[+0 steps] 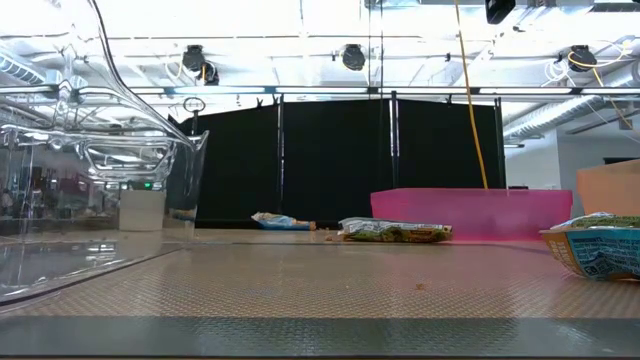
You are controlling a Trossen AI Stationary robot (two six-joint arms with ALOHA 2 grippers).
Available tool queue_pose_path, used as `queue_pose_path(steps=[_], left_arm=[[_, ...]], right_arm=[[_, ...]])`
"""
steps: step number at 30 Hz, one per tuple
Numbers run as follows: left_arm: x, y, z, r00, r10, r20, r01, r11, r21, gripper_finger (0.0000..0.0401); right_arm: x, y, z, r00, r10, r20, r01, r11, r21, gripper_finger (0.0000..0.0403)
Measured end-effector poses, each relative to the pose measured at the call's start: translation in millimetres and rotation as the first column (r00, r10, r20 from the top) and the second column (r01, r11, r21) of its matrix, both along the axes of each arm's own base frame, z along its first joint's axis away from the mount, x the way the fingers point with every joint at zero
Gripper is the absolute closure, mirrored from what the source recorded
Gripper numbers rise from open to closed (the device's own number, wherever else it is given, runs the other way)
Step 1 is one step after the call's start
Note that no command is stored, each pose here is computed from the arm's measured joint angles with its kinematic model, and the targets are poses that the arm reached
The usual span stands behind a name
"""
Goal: Pick and place Granola Bars by type
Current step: Put the yellow granola bar into the transparent bin
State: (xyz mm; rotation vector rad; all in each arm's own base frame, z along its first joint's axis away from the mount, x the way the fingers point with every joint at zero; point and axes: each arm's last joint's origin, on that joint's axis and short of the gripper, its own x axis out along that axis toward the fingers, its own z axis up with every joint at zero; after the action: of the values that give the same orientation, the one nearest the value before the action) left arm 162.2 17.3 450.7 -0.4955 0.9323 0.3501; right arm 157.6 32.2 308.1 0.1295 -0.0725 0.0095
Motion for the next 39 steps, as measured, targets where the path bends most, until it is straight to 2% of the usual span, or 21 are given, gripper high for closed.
queue_pose_path(steps=[6,13,17,25,39], left_arm=[[5.0,-11.9,-2.4,0.983,-0.181,-0.017,0.18,0.983,-0.025,0.0399],[21.7,-28.5,-13.2,0.953,-0.281,-0.108,0.277,0.959,-0.05,0.0399],[33.9,-41.0,-19.8,0.943,-0.297,-0.148,0.295,0.955,-0.034,0.0399],[58.8,-79.5,-39.5,0.893,-0.363,-0.265,0.392,0.918,0.066,0.0399],[85.6,-134.8,-85.6,0.83,-0.355,-0.43,0.433,0.896,0.095,0.0399]], right_arm=[[0.9,-0.6,-0.4,1.0,-0.028,-0.003,0.028,1.0,0.001,0.0236],[0.9,-0.6,-0.2,1.0,-0.025,-0.003,0.025,0.999,0.029,0.0236],[0.9,-0.6,-0.3,1.0,-0.025,-0.003,0.025,0.999,0.035,0.0236],[1.1,-0.5,-0.4,1.0,-0.024,-0.004,0.024,0.999,0.043,0.0236],[1.1,-0.5,-0.5,1.0,-0.023,-0.004,0.024,0.999,0.042,0.0236]])
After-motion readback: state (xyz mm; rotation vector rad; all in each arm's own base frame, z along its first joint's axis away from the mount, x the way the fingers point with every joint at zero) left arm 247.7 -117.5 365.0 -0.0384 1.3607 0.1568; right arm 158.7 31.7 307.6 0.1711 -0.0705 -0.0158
